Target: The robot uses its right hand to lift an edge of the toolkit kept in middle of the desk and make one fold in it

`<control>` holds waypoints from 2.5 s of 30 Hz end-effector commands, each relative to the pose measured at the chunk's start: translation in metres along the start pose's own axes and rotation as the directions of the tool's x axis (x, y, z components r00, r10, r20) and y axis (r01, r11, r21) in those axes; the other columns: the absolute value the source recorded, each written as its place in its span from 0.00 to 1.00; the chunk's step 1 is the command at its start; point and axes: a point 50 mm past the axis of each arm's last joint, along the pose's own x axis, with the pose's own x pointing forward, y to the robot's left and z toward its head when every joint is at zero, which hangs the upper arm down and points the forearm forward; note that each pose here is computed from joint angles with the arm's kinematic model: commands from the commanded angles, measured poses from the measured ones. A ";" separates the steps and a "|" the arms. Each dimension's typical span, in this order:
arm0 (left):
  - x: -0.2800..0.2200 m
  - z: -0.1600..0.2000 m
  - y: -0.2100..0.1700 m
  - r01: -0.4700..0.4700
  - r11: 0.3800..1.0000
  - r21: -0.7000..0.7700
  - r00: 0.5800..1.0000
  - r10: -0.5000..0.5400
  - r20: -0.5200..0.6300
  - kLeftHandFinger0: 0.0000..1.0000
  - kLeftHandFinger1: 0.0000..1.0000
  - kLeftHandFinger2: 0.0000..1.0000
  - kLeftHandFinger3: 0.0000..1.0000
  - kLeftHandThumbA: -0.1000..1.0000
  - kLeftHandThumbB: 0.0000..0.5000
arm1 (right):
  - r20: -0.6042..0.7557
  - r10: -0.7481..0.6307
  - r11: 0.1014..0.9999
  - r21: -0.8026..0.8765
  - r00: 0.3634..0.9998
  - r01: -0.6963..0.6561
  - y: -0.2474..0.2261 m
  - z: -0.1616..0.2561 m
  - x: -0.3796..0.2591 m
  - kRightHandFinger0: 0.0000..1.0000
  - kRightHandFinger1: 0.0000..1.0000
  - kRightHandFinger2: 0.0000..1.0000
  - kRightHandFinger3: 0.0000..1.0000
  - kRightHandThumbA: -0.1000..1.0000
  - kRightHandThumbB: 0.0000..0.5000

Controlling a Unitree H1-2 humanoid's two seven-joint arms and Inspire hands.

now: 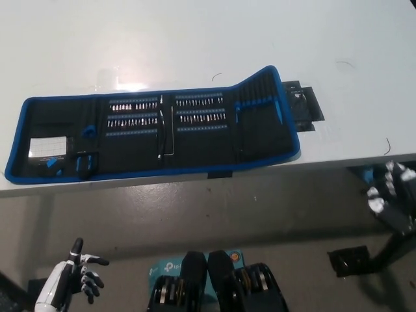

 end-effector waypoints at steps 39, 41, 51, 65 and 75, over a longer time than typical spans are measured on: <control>-0.009 0.007 0.002 -0.003 1.000 0.012 0.999 0.003 0.032 0.27 0.27 0.27 0.45 1.00 1.00 | -0.296 0.022 0.943 0.325 0.955 0.079 0.083 0.039 0.151 1.00 1.00 1.00 1.00 0.97 0.48; -0.008 0.008 0.002 -0.004 1.000 0.012 0.999 0.004 0.034 0.27 0.27 0.27 0.45 1.00 1.00 | -0.311 0.028 0.939 0.335 0.950 0.082 0.089 0.036 0.148 1.00 1.00 1.00 1.00 0.98 0.51; -0.006 0.011 0.002 0.009 1.000 0.014 0.999 -0.009 0.040 0.29 0.28 0.28 0.46 1.00 1.00 | -0.370 0.064 0.929 0.362 0.927 0.080 0.141 0.023 0.127 1.00 1.00 1.00 1.00 0.94 0.47; 0.000 0.018 0.003 0.021 1.000 0.019 0.998 -0.022 0.057 0.25 0.27 0.30 0.46 1.00 1.00 | -0.325 0.026 0.826 0.539 0.945 0.162 0.175 0.033 0.113 0.50 0.49 0.56 1.00 0.52 0.20; 0.004 0.020 0.003 0.033 0.999 0.025 0.997 -0.035 0.069 0.21 0.24 0.27 0.44 1.00 1.00 | -0.176 -0.123 0.797 0.569 0.977 0.203 0.170 0.058 0.127 0.00 0.03 0.13 0.24 0.00 0.00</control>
